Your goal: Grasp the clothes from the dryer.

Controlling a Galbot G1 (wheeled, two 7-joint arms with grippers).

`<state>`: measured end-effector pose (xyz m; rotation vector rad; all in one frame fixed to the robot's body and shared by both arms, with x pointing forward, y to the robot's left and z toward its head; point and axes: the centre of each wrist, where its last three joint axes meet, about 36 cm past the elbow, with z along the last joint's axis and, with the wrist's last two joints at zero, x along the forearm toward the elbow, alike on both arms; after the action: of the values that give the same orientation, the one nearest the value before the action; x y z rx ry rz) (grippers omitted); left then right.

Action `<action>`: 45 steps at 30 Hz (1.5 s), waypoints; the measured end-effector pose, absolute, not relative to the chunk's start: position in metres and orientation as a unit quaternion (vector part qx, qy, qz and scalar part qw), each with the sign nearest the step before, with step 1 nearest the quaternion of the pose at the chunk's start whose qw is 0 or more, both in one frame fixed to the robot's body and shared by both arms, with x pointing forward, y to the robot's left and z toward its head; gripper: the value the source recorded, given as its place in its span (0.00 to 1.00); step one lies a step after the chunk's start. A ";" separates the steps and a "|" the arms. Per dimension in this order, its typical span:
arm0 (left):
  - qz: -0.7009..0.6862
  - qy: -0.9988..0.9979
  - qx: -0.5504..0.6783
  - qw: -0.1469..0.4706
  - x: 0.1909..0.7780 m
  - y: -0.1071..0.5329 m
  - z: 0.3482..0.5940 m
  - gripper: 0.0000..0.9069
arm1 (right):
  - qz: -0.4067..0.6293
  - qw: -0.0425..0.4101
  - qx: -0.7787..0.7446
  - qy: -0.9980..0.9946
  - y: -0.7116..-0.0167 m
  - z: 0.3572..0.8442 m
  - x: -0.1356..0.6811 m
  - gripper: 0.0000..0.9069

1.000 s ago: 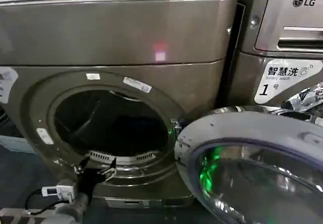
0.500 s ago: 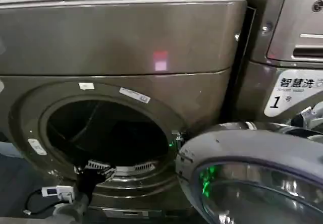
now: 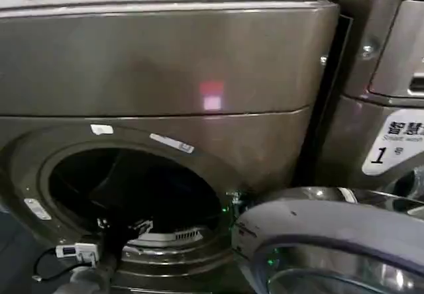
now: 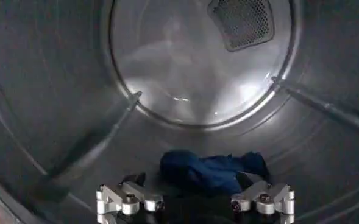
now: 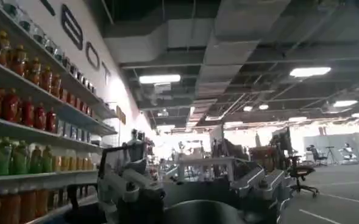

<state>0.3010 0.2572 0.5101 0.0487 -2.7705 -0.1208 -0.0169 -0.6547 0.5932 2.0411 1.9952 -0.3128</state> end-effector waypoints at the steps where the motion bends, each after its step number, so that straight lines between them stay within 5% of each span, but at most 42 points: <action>1: -0.043 -0.982 0.018 0.183 0.302 0.257 0.510 1.00 | -0.108 0.135 0.705 0.688 -0.655 0.593 -0.017 1.00; 26: -0.053 -0.984 0.015 0.168 0.358 0.262 0.501 1.00 | -0.114 0.140 0.694 0.697 -0.657 0.596 -0.001 1.00; 45: -0.052 -0.977 0.016 0.206 0.449 0.277 0.469 1.00 | -0.116 0.135 0.690 0.701 -0.655 0.588 0.005 1.00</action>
<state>0.4494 0.2770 0.4686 0.0438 -2.7232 -0.1459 0.0047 -0.6554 0.5877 2.0000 2.0323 -0.3369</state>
